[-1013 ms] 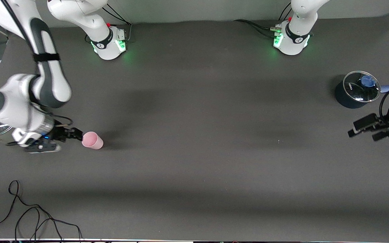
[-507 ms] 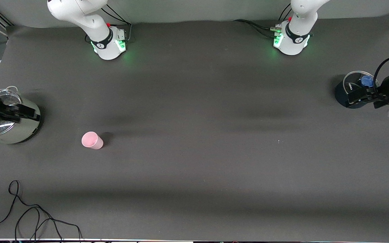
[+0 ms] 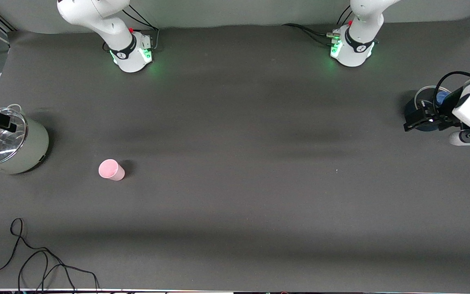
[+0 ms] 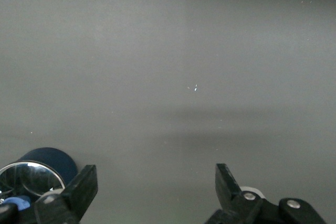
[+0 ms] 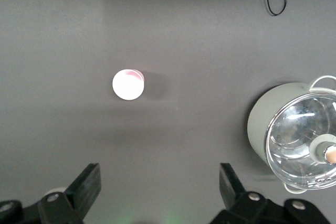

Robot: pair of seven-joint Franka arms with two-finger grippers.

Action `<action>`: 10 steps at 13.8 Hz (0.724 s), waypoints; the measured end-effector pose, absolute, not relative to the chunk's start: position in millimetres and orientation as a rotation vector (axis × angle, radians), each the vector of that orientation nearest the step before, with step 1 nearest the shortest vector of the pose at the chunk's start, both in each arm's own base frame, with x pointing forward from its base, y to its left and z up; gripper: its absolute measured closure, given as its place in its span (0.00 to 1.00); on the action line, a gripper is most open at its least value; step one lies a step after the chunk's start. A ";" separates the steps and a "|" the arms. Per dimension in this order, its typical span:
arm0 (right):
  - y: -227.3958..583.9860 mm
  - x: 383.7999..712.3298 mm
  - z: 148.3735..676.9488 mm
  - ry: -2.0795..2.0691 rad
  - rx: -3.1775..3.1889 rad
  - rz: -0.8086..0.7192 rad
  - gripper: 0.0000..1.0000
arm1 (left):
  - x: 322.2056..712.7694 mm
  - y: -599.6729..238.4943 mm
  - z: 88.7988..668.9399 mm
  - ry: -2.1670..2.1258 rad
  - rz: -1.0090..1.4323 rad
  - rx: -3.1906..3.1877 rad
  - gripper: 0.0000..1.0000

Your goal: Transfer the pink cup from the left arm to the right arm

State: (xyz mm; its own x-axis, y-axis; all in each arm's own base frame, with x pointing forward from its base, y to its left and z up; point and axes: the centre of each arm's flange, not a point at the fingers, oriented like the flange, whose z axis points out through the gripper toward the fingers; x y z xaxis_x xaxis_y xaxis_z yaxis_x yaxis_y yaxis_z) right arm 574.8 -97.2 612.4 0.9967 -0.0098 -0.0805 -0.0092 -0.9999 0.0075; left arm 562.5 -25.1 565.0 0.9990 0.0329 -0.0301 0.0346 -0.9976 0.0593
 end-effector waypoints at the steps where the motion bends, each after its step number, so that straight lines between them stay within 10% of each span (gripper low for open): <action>1: -96.7 574.3 612.5 -0.014 3.132 -0.135 0.00 | 563.2 -24.2 567.9 0.056 -0.030 3.082 0.00; 10: -87.3 576.0 607.1 0.012 3.120 -0.176 0.00 | 564.6 -31.5 580.4 0.038 0.015 3.084 0.00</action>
